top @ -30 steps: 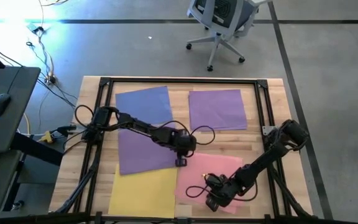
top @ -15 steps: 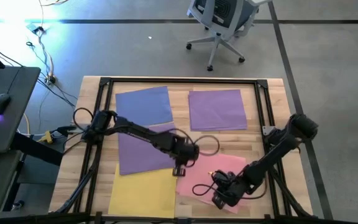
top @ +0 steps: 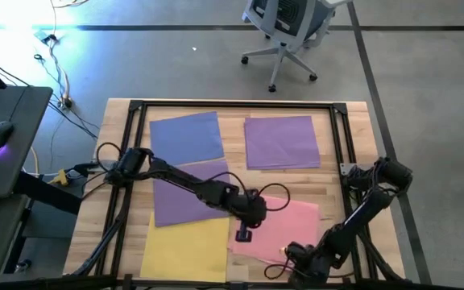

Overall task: Organize paper
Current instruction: Adjust the pink papers

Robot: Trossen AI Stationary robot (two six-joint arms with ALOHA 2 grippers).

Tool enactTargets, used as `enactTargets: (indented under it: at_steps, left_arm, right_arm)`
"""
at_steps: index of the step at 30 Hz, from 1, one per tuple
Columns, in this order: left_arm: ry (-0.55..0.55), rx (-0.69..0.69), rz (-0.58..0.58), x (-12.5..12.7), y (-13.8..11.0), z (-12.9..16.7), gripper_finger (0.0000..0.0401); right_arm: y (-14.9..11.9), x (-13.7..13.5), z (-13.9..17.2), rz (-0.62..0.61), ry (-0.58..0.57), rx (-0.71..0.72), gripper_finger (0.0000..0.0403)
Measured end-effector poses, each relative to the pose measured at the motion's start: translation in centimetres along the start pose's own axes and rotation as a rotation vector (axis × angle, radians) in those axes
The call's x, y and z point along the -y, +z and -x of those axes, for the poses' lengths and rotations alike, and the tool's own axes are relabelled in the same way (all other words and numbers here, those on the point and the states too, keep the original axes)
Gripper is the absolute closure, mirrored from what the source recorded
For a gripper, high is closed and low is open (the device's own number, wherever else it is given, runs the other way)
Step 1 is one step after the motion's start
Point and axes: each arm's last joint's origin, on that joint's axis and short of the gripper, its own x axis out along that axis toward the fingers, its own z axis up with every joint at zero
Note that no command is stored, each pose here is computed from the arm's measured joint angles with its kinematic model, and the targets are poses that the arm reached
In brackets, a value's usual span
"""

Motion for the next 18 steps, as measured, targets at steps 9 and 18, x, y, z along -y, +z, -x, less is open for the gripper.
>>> enactTargets:
  at_steps: [9, 18]
  left_arm:
    - [0.023, -0.186, -0.02, -0.2, -1.9, -0.3, 0.0401]
    - [0.016, -0.349, -0.055, 1.7, -3.6, 0.2, 0.0401]
  right_arm:
    - [-1.7, 1.4, 2.0, -0.097, -0.345, -0.031, 0.0403]
    - [-3.1, 0.0, 4.9, -0.2, -0.501, 0.027, 0.0403]
